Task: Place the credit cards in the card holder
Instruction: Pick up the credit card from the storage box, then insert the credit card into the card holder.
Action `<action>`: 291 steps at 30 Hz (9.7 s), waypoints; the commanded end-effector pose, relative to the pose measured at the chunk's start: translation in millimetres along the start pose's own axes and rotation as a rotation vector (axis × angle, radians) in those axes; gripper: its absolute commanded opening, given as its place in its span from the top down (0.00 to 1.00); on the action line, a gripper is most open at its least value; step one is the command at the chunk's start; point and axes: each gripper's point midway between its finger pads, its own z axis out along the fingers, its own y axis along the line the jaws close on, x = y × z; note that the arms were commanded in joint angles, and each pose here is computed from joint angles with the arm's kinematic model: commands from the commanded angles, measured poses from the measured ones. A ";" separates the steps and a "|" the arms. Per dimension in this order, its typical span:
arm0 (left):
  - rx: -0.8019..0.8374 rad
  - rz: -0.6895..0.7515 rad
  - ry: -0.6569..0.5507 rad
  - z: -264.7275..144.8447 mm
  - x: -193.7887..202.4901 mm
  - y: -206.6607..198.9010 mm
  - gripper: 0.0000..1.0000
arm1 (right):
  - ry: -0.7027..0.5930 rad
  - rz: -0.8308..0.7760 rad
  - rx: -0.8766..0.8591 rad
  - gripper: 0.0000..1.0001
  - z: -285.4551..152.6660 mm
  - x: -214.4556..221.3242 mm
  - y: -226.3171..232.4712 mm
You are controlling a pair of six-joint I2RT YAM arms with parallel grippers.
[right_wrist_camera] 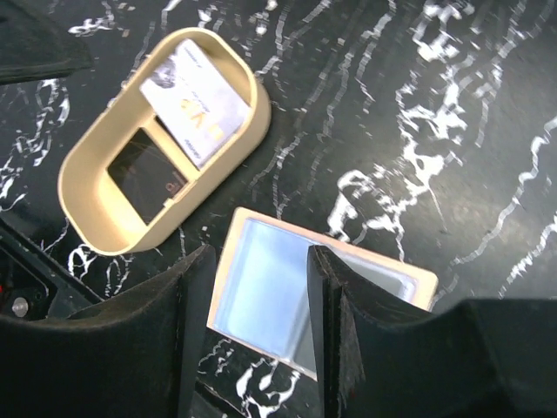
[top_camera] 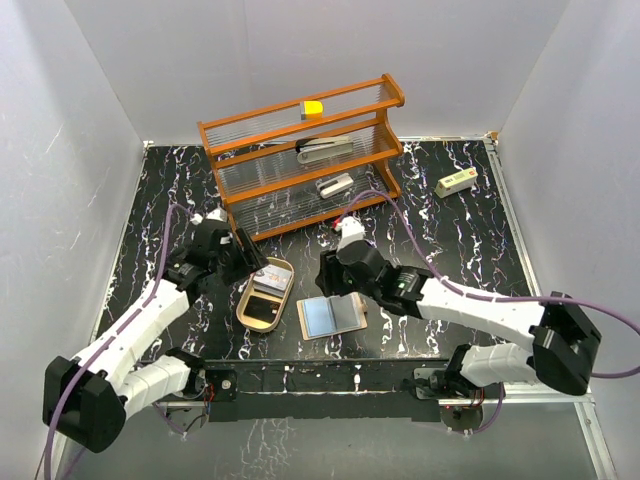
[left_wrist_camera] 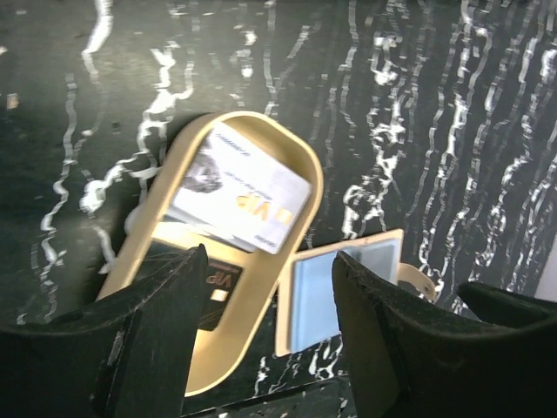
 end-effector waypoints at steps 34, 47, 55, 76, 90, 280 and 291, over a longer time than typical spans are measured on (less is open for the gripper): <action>-0.021 -0.575 0.184 8.0 12.6 108.1 0.43 | -0.017 -0.813 0.014 0.35 137.7 -1.3 106.4; -0.029 -0.598 0.191 14.5 17.0 116.5 0.43 | 0.063 -0.781 -0.022 0.43 144.4 27.2 102.9; -0.018 -0.598 0.202 15.6 18.6 115.5 0.43 | 0.074 -0.744 -0.049 0.49 133.9 35.8 106.3; 0.002 -0.591 0.209 14.7 18.1 111.9 0.43 | 0.012 -0.739 0.021 0.63 120.6 24.0 112.0; 0.035 -0.561 0.201 12.4 12.1 106.1 0.43 | -0.055 -0.690 0.020 0.85 100.9 3.4 115.1; 0.019 0.322 0.411 69.0 153.7 -19.4 1.00 | 0.200 0.448 -0.139 0.90 21.0 110.8 -35.4; 0.023 0.319 0.415 69.2 154.9 -21.2 1.00 | 0.187 0.360 -0.103 0.78 26.0 92.7 -28.8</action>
